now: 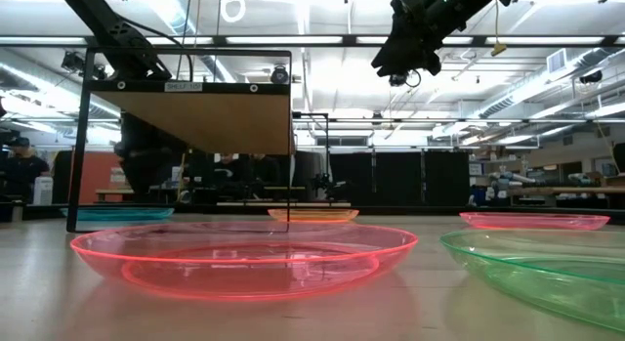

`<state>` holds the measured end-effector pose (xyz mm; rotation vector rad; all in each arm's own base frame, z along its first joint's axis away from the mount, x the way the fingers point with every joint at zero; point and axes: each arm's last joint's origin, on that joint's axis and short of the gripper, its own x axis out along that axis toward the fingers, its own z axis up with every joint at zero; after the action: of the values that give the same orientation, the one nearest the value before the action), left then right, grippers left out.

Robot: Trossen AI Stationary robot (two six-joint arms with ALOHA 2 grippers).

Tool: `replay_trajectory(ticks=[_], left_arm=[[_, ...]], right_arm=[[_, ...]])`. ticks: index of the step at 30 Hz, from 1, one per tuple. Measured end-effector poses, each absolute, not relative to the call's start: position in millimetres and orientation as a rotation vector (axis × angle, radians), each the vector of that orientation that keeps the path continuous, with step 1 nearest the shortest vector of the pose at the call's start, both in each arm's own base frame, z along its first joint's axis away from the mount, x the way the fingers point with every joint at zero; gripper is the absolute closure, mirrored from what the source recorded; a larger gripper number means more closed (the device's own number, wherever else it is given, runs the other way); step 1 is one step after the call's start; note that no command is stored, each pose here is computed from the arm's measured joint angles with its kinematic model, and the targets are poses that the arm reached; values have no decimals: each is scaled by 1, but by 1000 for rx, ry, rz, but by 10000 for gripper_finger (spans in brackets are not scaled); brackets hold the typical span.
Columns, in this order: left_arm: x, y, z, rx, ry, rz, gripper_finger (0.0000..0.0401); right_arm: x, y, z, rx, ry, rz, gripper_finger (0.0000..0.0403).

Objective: Place and stack plates onto a shelf
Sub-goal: Put the top blue plate on the shelf

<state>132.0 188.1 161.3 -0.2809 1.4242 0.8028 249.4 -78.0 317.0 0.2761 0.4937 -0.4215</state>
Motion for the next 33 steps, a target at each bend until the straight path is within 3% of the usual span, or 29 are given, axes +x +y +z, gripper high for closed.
replay_trajectory(ticks=[33], left_arm=[[127,189,145,-250,1586,670,271]], right_arm=[[249,-78,317,276,493,-422,263]])
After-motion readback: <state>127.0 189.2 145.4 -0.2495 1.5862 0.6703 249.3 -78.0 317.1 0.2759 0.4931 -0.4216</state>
